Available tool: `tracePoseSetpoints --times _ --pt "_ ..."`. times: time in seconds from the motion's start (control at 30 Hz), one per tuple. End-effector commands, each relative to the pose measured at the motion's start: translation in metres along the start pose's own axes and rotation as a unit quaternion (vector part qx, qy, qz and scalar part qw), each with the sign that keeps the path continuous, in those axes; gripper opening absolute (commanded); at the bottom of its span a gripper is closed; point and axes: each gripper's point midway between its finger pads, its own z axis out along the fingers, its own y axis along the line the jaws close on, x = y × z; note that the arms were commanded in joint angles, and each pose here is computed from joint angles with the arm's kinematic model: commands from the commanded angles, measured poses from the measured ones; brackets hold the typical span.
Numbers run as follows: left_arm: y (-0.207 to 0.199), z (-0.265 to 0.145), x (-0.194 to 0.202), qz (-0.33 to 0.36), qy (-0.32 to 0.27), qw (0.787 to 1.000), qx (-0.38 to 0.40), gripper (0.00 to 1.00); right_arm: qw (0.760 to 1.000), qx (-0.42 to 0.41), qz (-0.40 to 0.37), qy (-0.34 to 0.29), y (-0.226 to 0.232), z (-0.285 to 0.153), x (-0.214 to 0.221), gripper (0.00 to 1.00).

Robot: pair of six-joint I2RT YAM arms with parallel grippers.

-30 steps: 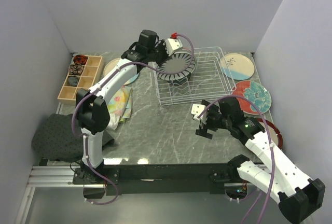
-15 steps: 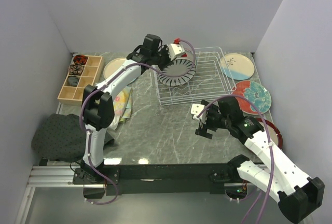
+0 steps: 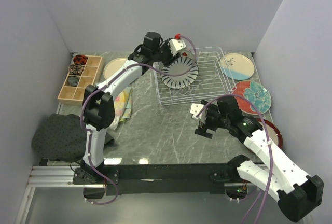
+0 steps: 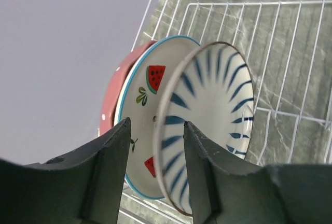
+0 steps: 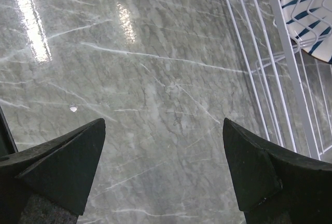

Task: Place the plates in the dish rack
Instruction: Insert the plate into the dish rack

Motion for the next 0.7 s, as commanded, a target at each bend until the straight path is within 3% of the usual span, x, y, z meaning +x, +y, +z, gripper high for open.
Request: tracePoseSetpoints --times 0.0,0.13,0.3,0.33,0.37,0.4,0.67 --pt "0.029 -0.039 -0.08 0.003 -0.08 0.995 -0.053 0.51 1.0 0.017 -0.004 -0.005 -0.009 -0.001 -0.003 1.0" --pt "0.033 -0.063 -0.104 -0.01 -0.105 0.992 -0.07 0.68 1.0 0.026 0.001 -0.004 -0.013 -0.004 -0.001 1.0" --pt "0.036 -0.117 -0.136 -0.038 -0.149 0.983 -0.103 0.76 0.999 0.041 0.015 -0.013 -0.021 -0.011 0.0 1.0" --pt "0.032 -0.12 -0.126 -0.051 -0.142 0.983 -0.103 0.85 0.999 0.04 0.017 -0.016 -0.021 -0.012 0.0 1.0" --pt "0.035 -0.143 -0.145 -0.048 -0.17 0.977 -0.119 0.95 0.999 0.043 0.02 -0.017 -0.023 -0.013 0.0 1.0" --pt "0.035 -0.153 -0.146 -0.068 -0.178 0.974 -0.122 0.99 0.999 0.046 0.022 -0.019 -0.024 -0.015 0.0 1.0" --pt "0.001 -0.237 -0.134 -0.147 -0.198 0.958 -0.149 0.99 0.996 0.078 0.036 -0.037 -0.039 -0.03 -0.002 1.0"
